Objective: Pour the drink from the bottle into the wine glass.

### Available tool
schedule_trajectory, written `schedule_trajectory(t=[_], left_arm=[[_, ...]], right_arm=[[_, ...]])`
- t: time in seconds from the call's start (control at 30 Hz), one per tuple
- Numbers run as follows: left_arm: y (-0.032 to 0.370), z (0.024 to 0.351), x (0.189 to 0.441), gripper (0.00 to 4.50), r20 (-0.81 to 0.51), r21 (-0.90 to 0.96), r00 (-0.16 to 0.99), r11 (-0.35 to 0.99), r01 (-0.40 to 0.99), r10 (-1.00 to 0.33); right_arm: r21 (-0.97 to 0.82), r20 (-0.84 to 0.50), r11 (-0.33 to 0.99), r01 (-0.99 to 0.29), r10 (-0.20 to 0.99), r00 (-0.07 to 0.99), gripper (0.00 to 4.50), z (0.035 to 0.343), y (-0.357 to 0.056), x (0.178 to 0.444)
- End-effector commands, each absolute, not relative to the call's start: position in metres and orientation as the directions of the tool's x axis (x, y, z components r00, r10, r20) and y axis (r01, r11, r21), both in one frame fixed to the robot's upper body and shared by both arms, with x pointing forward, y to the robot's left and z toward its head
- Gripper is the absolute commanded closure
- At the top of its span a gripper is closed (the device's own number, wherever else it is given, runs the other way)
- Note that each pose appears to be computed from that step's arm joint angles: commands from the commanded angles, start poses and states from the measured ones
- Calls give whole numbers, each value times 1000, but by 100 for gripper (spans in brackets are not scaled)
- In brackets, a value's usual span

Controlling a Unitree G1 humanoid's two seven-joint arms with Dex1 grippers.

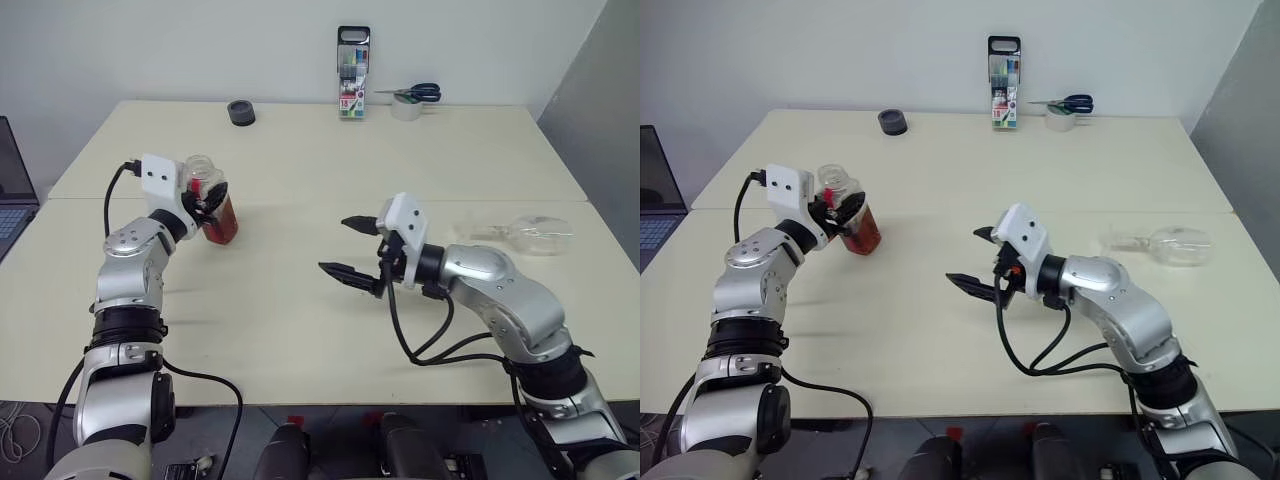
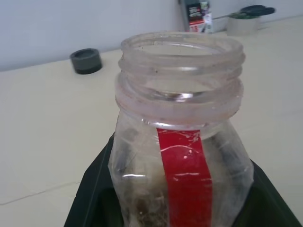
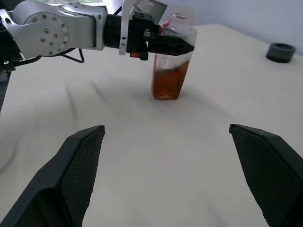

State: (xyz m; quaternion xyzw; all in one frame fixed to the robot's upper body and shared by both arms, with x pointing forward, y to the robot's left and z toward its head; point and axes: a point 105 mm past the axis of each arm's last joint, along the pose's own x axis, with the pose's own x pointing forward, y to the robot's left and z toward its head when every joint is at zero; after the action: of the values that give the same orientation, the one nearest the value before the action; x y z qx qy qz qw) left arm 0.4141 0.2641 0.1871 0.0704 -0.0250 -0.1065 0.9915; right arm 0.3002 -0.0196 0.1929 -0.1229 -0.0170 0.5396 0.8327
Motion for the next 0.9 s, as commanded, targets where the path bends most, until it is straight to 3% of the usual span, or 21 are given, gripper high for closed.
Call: schedule_trajectory(t=[0.03, 0.2, 0.47, 0.5, 0.9], left_arm=[[282, 192, 411, 274, 54, 143, 989, 982, 126, -134], [285, 179, 411, 274, 30, 110, 994, 989, 102, -106], [279, 168, 407, 18, 27, 97, 993, 989, 109, -112], [279, 167, 406, 2, 25, 99, 993, 989, 110, -113], [274, 147, 401, 2, 3, 151, 993, 982, 114, -116]], right_arm=[[-270, -83, 346, -899, 922, 379, 0, 203, -9, 298], [-282, -90, 320, -904, 930, 358, 0, 203, -1, 298], [-296, -88, 312, -903, 932, 351, 0, 205, 3, 297], [-296, -87, 312, -903, 932, 351, 0, 205, 3, 297], [-305, -101, 341, -889, 917, 386, 0, 195, -1, 299]])
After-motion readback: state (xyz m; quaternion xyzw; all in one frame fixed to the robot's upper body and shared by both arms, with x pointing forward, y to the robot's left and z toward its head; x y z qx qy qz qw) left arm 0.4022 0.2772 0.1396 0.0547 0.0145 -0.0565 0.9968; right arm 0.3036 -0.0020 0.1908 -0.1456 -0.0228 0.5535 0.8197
